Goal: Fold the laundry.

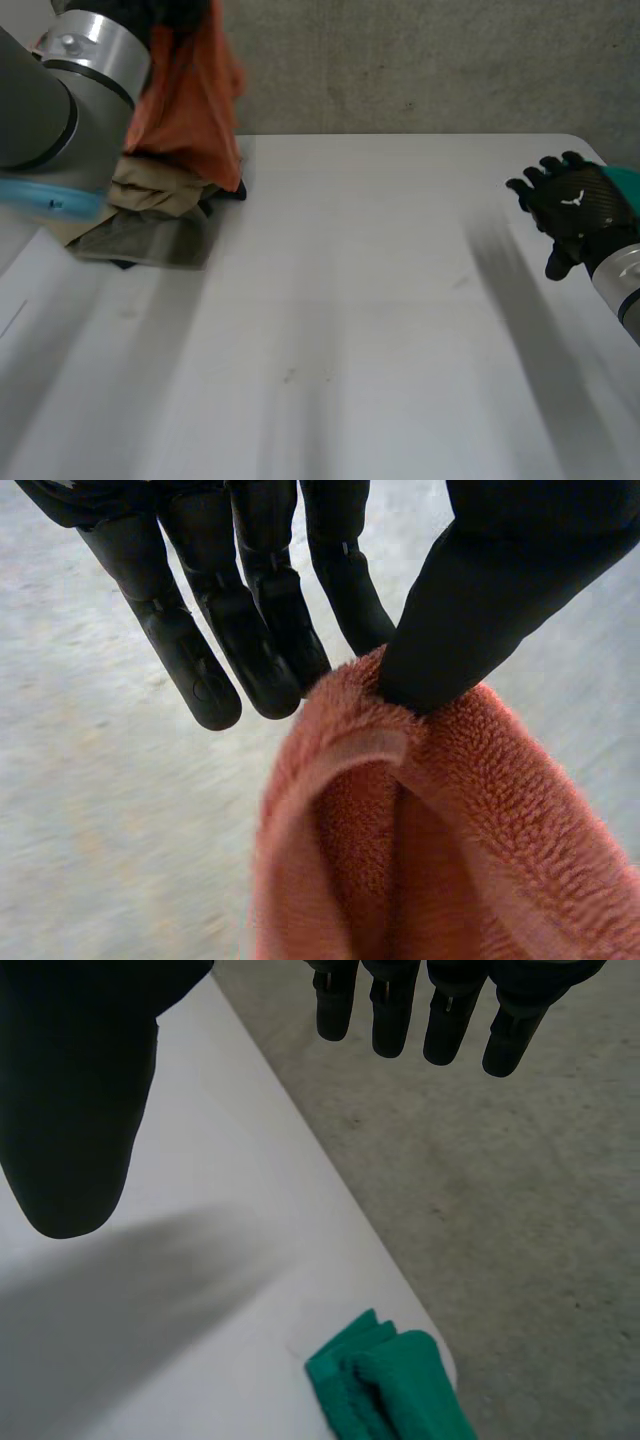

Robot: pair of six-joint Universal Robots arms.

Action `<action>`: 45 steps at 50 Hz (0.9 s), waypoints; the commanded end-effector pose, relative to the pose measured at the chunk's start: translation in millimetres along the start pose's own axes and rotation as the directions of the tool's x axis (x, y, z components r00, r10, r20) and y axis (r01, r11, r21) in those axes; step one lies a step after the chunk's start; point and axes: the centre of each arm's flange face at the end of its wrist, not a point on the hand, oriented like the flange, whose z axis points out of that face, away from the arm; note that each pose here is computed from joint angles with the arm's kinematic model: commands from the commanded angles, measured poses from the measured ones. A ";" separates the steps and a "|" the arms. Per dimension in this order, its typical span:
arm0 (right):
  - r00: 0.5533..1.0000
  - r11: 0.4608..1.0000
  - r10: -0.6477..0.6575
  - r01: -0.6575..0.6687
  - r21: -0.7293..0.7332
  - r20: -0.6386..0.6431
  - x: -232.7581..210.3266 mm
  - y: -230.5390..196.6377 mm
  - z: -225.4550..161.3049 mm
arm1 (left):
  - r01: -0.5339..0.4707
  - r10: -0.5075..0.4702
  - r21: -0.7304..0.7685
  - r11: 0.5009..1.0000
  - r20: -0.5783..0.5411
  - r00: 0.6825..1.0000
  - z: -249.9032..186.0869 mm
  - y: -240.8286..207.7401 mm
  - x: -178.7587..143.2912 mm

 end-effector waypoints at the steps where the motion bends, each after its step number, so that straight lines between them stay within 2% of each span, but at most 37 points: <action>1: 0.992 0.994 0.113 -0.113 0.014 -0.051 11.9 -6.8 -2.7 | 0.105 -0.155 -0.230 0.967 -0.210 0.965 -58.2 22.5 97.3; 2: 0.988 0.990 0.143 -0.142 0.017 -0.052 12.3 -7.5 -3.2 | 0.106 -0.171 -0.267 0.958 -0.234 0.957 -66.3 29.7 109.9; 3: 0.986 0.988 0.156 -0.155 0.017 -0.051 12.1 -7.4 -3.3 | 0.100 -0.207 -0.348 0.932 -0.283 0.936 -85.1 47.4 135.4; 6: 0.980 0.981 0.194 -0.193 0.013 -0.047 11.2 -6.3 -3.3 | 0.082 -0.244 -0.432 0.898 -0.333 0.911 -107.4 67.4 162.1; 7: 0.979 0.980 0.199 -0.199 0.010 -0.045 10.5 -5.5 -3.4 | 0.068 -0.261 -0.485 0.872 -0.342 0.903 -117.8 83.9 171.2; 11: 0.978 0.978 0.207 -0.208 -0.006 -0.035 6.6 -1.4 -4.2 | 0.055 -0.317 -0.596 0.801 -0.345 0.884 -140.5 119.7 184.0; 14: 0.977 0.977 0.210 -0.211 -0.020 -0.023 2.5 1.9 -4.2 | 0.045 -0.317 -0.615 0.787 -0.341 0.885 -146.6 125.7 185.1; 16: 0.977 0.977 0.210 -0.211 -0.029 -0.015 -0.5 4.2 -3.3 | 0.054 -0.315 -0.598 0.800 -0.341 0.886 -143.2 118.8 183.7; 18: 0.977 0.976 0.212 -0.212 -0.042 -0.005 -4.1 7.9 -1.2 | 0.069 -0.305 -0.568 0.820 -0.331 0.893 -133.7 106.0 176.1; 21: 0.977 0.976 0.215 -0.215 -0.045 -0.003 -4.4 8.6 0.8 | 0.099 -0.266 -0.495 0.863 -0.280 0.922 -108.6 84.8 147.1; 23: 0.977 0.976 0.215 -0.215 -0.044 -0.002 -4.2 8.4 1.3 | 0.108 -0.226 -0.455 0.884 -0.213 0.951 -89.6 78.3 113.0; 25: 0.977 0.976 0.214 -0.213 -0.044 -0.001 -4.2 7.7 1.4 | 0.107 -0.200 -0.436 0.894 -0.175 0.964 -79.8 76.0 92.3; 26: 0.977 0.976 0.215 -0.214 -0.047 0.003 -4.9 7.6 0.9 | 0.097 -0.171 -0.421 0.902 -0.142 0.975 -72.2 74.0 74.1; 29: 0.975 0.974 0.220 -0.219 -0.063 0.013 -6.7 8.3 -0.6 | 0.044 -0.099 -0.408 0.912 -0.114 0.989 -63.8 76.7 49.8; 32: 0.975 0.973 0.221 -0.219 -0.071 0.034 -11.8 6.2 -3.0 | -0.094 0.049 -0.419 0.903 -0.117 0.992 -60.2 91.8 25.2; 33: 0.974 0.973 0.221 -0.217 -0.072 0.053 -17.4 3.3 -4.8 | -0.137 0.091 -0.425 0.895 -0.127 0.988 -60.1 97.1 20.7; 34: 0.973 0.974 0.221 -0.216 -0.071 0.065 -21.0 1.9 -5.9 | -0.232 0.178 -0.441 0.867 -0.160 0.971 -60.7 113.4 13.9; 37: 0.969 0.975 0.218 -0.211 -0.071 0.113 -36.2 -2.0 -9.2 | -0.354 0.286 -0.455 0.817 -0.213 0.934 -62.5 136.2 6.4; 38: 0.968 0.975 0.218 -0.210 -0.073 0.126 -40.5 -2.3 -10.0 | -0.430 0.351 -0.470 0.771 -0.249 0.903 -64.0 154.5 -2.5; 41: 0.963 0.974 0.220 -0.209 -0.086 0.158 -51.7 -1.1 -12.7 | -0.524 0.431 -0.481 0.703 -0.298 0.852 -64.6 183.0 -14.8; 42: 0.962 0.974 0.221 -0.209 -0.088 0.161 -52.7 -0.8 -13.0 | -0.568 0.459 -0.483 0.667 -0.334 0.823 -65.9 203.0 -18.0; 45: 0.959 0.972 0.227 -0.212 -0.103 0.168 -56.0 2.3 -14.9 | -0.604 0.469 -0.478 0.638 -0.380 0.797 -68.3 229.2 -17.5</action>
